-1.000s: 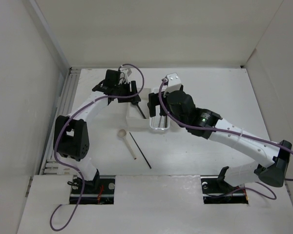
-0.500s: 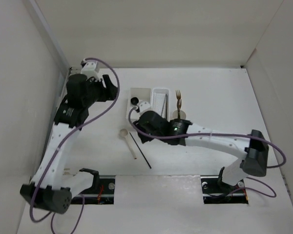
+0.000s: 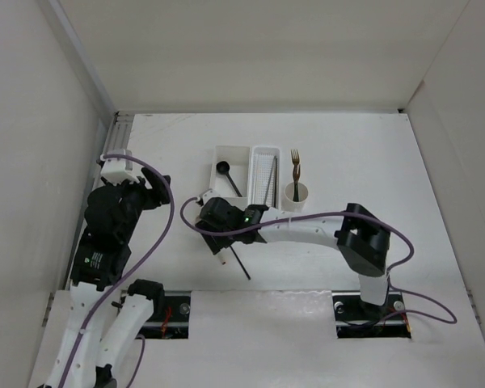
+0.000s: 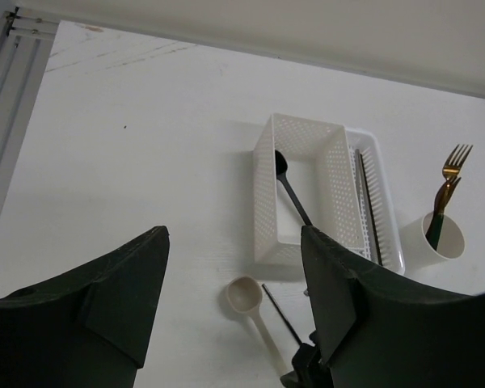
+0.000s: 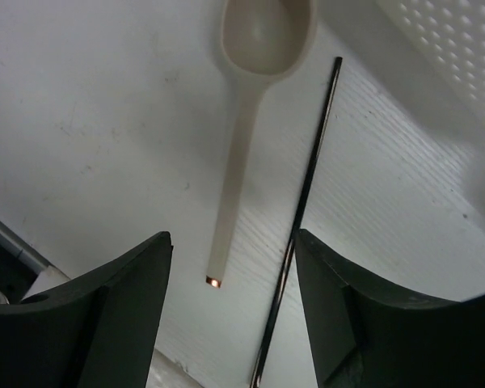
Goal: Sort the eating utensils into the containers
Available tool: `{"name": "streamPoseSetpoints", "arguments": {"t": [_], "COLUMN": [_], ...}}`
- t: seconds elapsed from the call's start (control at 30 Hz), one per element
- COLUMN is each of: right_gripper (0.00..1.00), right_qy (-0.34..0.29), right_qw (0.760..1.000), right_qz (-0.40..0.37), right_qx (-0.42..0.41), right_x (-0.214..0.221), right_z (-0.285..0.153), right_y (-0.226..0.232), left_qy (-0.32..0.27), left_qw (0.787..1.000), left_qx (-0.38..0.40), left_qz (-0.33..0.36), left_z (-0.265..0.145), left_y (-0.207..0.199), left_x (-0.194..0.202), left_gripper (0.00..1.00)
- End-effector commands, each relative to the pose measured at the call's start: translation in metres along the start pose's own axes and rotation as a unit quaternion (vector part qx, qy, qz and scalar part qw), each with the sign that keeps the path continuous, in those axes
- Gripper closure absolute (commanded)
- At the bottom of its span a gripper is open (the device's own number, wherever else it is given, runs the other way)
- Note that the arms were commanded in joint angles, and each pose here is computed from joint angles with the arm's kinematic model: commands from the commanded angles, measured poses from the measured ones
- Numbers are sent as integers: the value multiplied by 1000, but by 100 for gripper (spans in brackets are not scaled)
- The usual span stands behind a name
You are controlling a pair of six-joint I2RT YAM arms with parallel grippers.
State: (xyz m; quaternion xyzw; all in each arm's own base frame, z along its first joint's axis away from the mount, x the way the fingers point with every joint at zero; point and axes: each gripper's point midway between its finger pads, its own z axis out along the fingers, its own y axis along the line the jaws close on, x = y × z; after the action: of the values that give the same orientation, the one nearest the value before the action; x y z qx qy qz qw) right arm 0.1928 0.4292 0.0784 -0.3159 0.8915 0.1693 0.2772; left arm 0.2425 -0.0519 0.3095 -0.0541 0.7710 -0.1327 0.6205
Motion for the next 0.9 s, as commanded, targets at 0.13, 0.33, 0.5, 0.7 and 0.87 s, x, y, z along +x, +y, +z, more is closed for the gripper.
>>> {"name": "streamPoseSetpoints", "arguments": {"t": [0.13, 0.33, 0.5, 0.7, 0.87], "right_gripper": [38, 44, 61, 100, 100], "right_qy": [-17, -19, 2, -7, -51], "right_qw": [1000, 1000, 1000, 1000, 998], "right_qz": [3, 24, 24, 27, 36], "right_qx": [-18, 4, 14, -7, -29], "right_x": [-28, -28, -17, -22, -49], "right_z": [30, 40, 46, 43, 21], "right_y": [23, 18, 14, 22, 30], "left_qy": [-13, -8, -8, -8, -8], "left_qw": [1000, 1000, 1000, 1000, 1000], "left_qx": [-13, -10, -10, -10, -10], "left_qz": [-3, -3, -7, -7, -12], "left_z": [-6, -3, -3, -3, -2], "left_y": [6, 5, 4, 4, 4], "left_x": [-3, -1, -1, -1, 0], "left_gripper": [36, 36, 35, 35, 35]}}
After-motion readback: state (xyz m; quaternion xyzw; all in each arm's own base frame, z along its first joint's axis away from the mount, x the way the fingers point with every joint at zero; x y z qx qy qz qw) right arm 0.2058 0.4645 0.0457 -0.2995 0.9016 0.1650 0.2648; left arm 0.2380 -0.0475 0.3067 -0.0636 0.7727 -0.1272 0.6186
